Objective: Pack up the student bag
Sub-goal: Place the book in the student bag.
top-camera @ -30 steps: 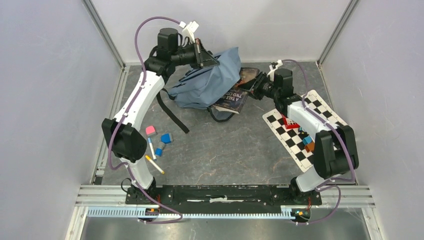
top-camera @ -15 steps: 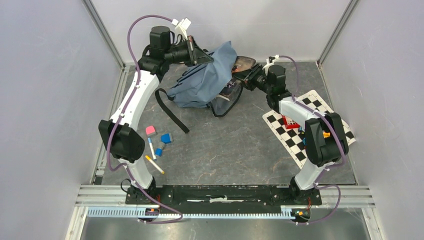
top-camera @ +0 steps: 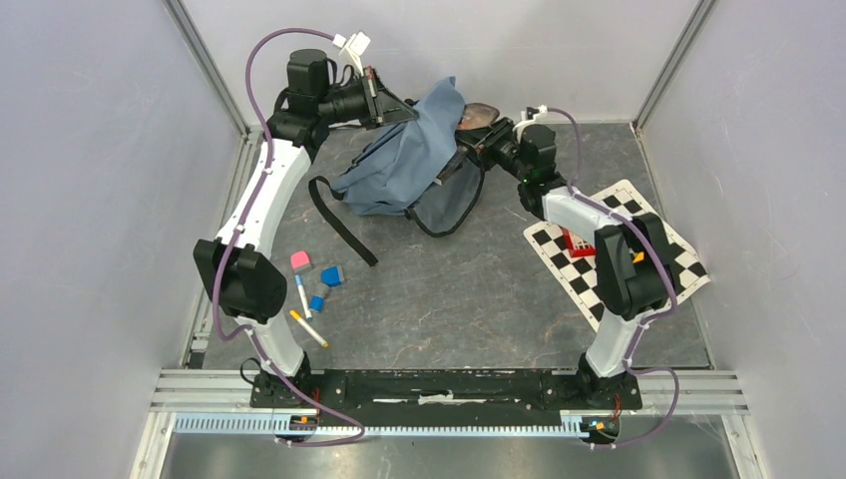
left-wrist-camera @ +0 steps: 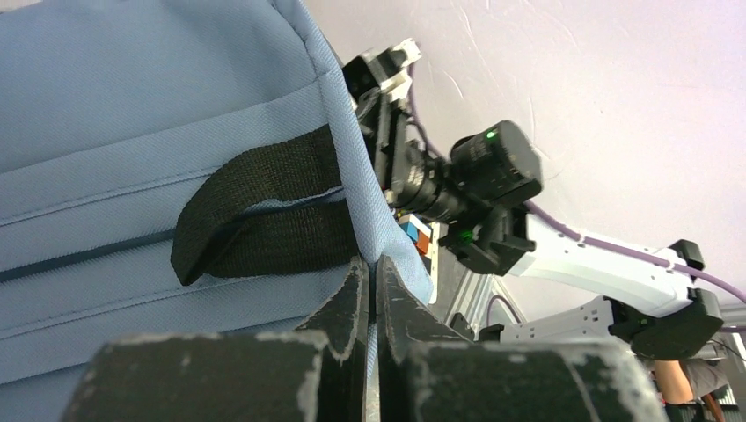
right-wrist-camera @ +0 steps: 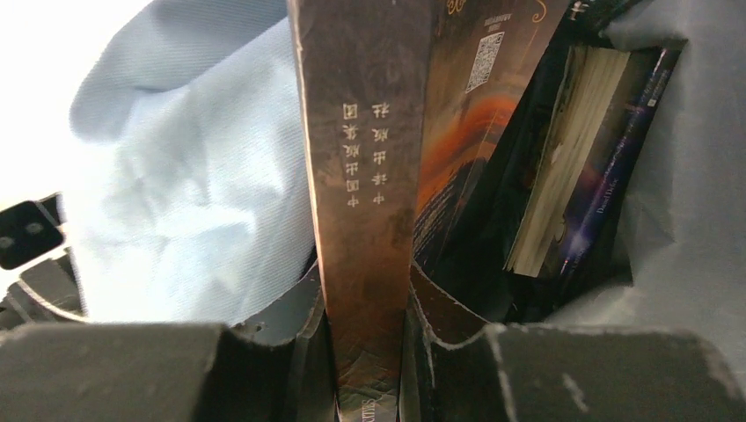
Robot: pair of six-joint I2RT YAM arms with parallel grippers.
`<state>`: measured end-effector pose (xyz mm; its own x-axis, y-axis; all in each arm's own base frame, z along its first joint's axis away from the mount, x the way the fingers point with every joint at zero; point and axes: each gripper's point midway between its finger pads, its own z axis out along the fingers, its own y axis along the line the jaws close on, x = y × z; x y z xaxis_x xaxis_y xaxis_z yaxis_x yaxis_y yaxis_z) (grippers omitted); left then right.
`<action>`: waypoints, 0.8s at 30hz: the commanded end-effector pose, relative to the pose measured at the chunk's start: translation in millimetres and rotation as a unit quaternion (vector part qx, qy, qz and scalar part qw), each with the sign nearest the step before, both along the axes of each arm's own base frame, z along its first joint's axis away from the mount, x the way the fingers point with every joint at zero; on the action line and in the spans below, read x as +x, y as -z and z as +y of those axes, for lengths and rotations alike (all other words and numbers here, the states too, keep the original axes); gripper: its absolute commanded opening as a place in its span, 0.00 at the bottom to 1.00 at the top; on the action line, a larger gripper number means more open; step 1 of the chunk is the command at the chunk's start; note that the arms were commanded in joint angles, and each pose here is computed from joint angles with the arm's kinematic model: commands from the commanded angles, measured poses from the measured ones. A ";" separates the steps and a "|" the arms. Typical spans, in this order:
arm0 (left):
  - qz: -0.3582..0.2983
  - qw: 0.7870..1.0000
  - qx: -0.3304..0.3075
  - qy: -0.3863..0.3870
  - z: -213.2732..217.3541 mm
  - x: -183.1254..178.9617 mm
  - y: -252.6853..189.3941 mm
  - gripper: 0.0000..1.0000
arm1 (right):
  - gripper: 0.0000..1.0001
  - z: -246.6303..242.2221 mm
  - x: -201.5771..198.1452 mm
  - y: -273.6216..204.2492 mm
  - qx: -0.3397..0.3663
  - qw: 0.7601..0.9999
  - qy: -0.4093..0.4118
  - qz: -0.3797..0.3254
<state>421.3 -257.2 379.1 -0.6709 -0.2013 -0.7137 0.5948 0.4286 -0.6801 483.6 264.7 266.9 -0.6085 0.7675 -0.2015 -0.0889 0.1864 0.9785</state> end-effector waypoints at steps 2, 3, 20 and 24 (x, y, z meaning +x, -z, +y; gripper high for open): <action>-0.057 0.995 -0.065 0.058 -10.4 -25.8 -61.2 0.02 | 0.00 25.0 7.5 -60.7 0.057 0.992 -0.005 -0.110; -0.057 0.994 -0.068 0.059 -10.9 -25.1 -62.4 0.02 | 0.00 30.0 10.2 -60.0 0.059 0.992 -0.008 -0.114; -0.066 0.994 -0.075 0.047 -4.1 -6.7 -65.7 0.02 | 0.00 93.2 24.9 36.5 -0.018 0.988 -0.153 0.000; -0.064 0.994 -0.073 0.042 -0.1 -0.6 -62.3 0.02 | 0.00 94.9 -1.7 47.7 -0.030 0.978 -0.207 0.006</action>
